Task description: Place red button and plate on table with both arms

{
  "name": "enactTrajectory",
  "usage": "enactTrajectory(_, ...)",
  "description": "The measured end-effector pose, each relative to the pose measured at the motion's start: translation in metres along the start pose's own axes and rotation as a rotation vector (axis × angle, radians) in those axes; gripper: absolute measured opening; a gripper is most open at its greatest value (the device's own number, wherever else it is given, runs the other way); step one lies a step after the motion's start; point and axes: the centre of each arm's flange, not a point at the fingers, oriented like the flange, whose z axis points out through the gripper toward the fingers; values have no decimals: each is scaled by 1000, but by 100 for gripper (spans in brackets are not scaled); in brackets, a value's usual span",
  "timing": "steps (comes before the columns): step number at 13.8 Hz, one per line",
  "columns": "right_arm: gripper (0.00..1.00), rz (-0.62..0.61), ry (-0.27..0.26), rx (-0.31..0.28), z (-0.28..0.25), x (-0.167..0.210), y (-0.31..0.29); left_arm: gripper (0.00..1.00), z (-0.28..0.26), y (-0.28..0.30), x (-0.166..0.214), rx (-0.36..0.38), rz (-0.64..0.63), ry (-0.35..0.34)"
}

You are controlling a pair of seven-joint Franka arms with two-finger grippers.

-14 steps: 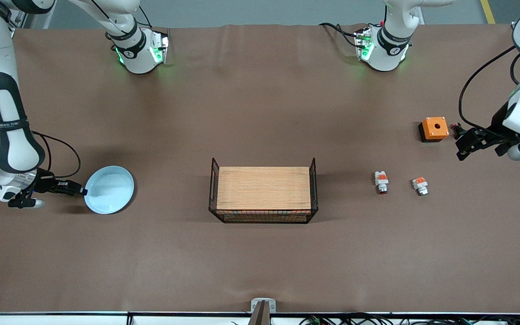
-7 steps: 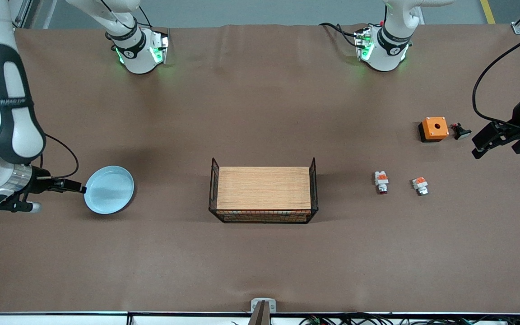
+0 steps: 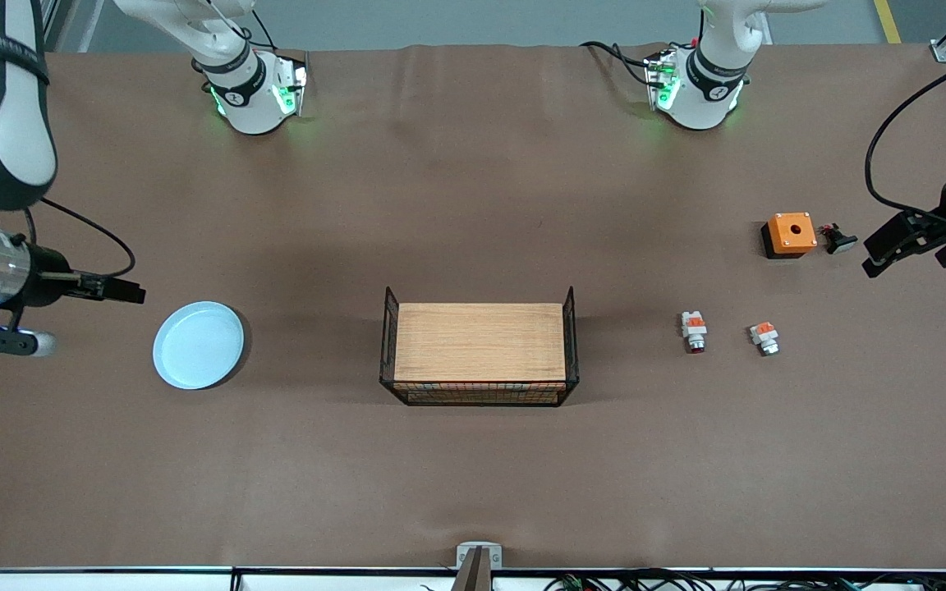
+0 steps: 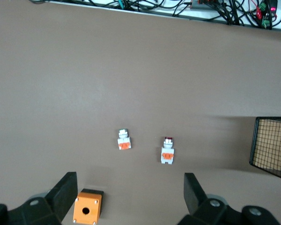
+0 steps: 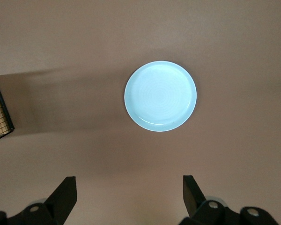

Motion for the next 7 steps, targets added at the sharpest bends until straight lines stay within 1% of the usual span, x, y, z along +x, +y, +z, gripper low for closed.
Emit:
enactTrajectory(1, 100, -14, 12, -2, -10, -3, 4, 100, -4, 0, -1, 0, 0, -4)
enactTrajectory(2, 100, -20, 10, -6, -15, -6, 12, 100, -7, 1, -2, 0, 2, -11)
enactTrajectory(4, 100, -13, -20, -12, -23, -11, 29, 100, -17, 4, -6, 1, 7, -20)
enactTrajectory(7, 100, -2, -24, -17, -44, -19, 41, 100, -35, 6, -8, -4, 12, 3)
